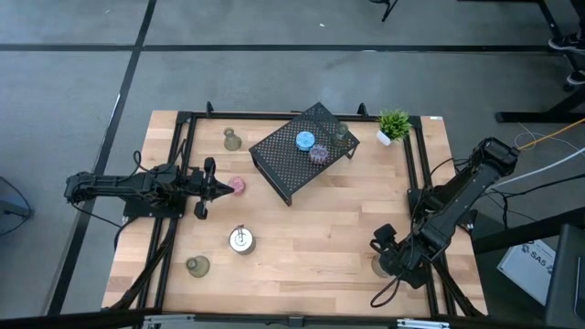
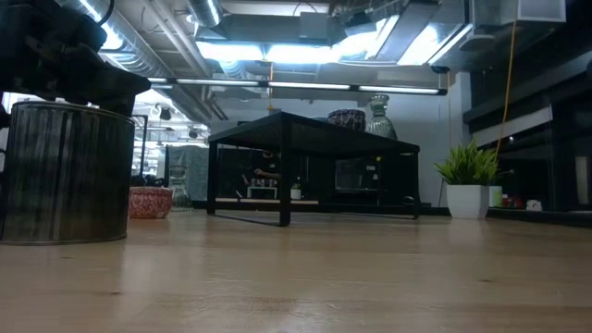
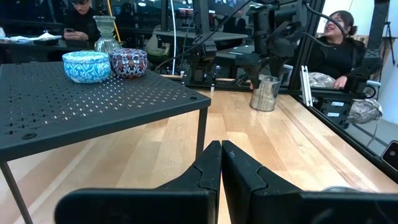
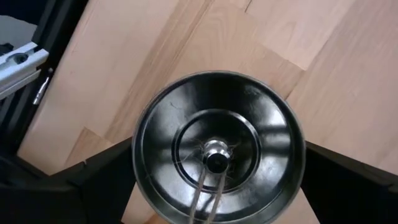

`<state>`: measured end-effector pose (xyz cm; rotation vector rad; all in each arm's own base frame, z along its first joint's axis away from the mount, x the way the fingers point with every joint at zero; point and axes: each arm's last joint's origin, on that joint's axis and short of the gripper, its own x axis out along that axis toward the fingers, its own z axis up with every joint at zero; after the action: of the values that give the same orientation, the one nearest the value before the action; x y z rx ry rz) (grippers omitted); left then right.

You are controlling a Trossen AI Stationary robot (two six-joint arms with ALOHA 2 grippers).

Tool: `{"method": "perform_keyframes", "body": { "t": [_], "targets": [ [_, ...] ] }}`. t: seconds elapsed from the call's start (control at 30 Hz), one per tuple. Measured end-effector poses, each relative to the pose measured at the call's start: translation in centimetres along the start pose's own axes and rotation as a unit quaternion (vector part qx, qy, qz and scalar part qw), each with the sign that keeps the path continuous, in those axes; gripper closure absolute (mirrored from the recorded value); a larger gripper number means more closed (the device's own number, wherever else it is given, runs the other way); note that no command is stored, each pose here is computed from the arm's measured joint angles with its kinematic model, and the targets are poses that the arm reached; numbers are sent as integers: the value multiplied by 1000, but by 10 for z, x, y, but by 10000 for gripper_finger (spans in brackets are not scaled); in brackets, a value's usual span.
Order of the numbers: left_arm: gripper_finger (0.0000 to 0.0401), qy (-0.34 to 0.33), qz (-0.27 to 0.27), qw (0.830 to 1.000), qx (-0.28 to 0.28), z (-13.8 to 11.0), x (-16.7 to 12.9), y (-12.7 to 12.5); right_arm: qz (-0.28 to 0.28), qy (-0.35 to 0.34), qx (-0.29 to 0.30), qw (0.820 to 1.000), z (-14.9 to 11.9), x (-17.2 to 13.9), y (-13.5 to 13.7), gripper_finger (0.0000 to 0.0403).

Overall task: Pick & Place candle stick holders
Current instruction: Put the brown large scented candle on the shelf

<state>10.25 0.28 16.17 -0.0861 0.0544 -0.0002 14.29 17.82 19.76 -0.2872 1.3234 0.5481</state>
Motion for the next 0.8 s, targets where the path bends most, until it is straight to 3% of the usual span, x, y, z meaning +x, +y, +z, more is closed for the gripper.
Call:
{"method": "perform_keyframes", "body": {
  "t": [0.57, 0.8],
  "targets": [
    [395, 0, 0, 1000, 0, 0, 0, 0, 9, -29, -1, 1000, 6, 0, 2, 4],
    [395, 0, 0, 1000, 0, 0, 0, 0, 1, -32, 1, 999, 6, 0, 1, 25]
  ]
}}
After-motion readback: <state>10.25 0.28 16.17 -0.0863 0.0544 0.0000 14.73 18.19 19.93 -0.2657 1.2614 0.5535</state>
